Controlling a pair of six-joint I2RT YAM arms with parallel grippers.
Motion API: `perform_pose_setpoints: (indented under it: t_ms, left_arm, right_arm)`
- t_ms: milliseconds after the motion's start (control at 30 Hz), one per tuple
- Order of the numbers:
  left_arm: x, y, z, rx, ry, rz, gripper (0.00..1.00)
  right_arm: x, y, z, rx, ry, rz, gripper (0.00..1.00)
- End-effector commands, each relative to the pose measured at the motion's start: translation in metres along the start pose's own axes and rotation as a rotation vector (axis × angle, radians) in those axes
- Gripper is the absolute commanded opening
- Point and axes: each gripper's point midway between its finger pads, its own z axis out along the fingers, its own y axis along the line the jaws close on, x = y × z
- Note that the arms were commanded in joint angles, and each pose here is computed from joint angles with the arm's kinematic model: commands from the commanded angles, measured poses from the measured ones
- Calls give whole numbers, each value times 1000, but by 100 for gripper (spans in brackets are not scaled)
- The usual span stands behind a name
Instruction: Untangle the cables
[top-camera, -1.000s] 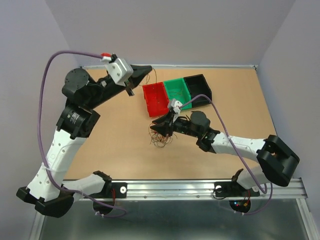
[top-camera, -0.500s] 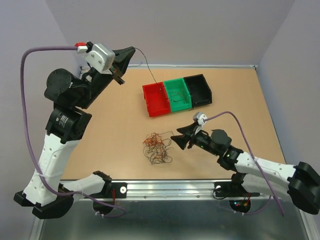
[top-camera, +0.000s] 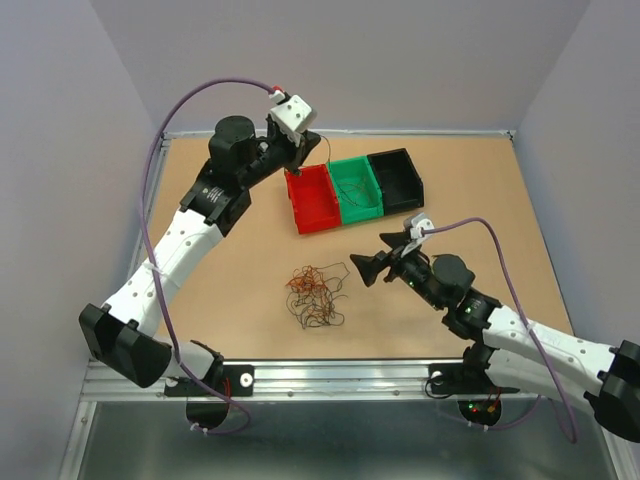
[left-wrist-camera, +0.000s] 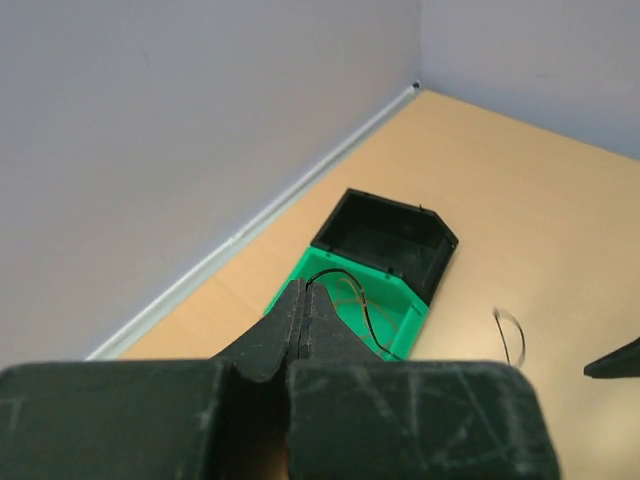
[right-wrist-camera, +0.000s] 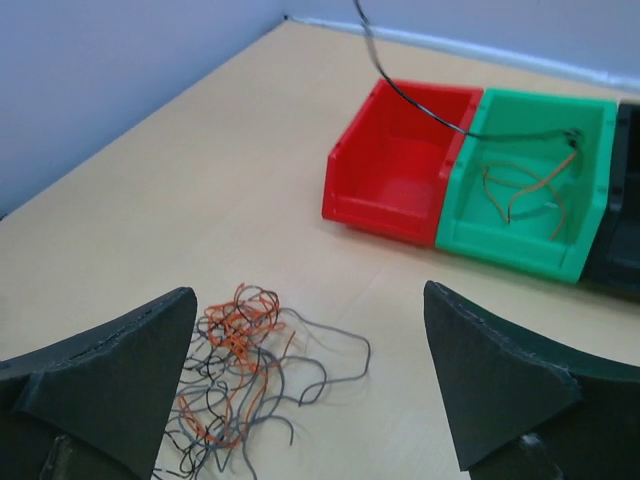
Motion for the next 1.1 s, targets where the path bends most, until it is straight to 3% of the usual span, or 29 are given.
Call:
perform_pose_setpoints:
  t_ms: [0,200,467,500,667,733,833,1033,1067]
  left_arm:
    - [-17,-17,0,100,-84,9,0]
    - [8,-28,7,125,-69,-72,0]
    - [17,-33,-2,97,-111,-190,0]
    - [9,-33,-6,93,-138,-211,0]
    - [3,-26,-23,49,-184,-307,0]
    - [-5,-27,-34,53,-225,-358,0]
    - [-14,-21,-46,41,-260,-384,0]
    - [0,16,-54,-72,-243,-443,0]
    - [3,20,-54,-88,-237,-449,0]
  right_arm:
    - [-91,28,7,-99,-212,-142,100]
    - [-146,43,37,-101,-302,-177,100]
    - [-156,64,116,-123,-316,-230,100]
    - [-140,65,132,-126,-283,-232,100]
    - [-134,71,162,-131,-354,-179,100]
    - [-127,70,172,-118,-349,-154,96]
    - [-130,55,174,15,-363,-119,92]
    - [-118,80,145,-85,-316,-113,91]
    - [-114,85,142,-112,-298,-89,94]
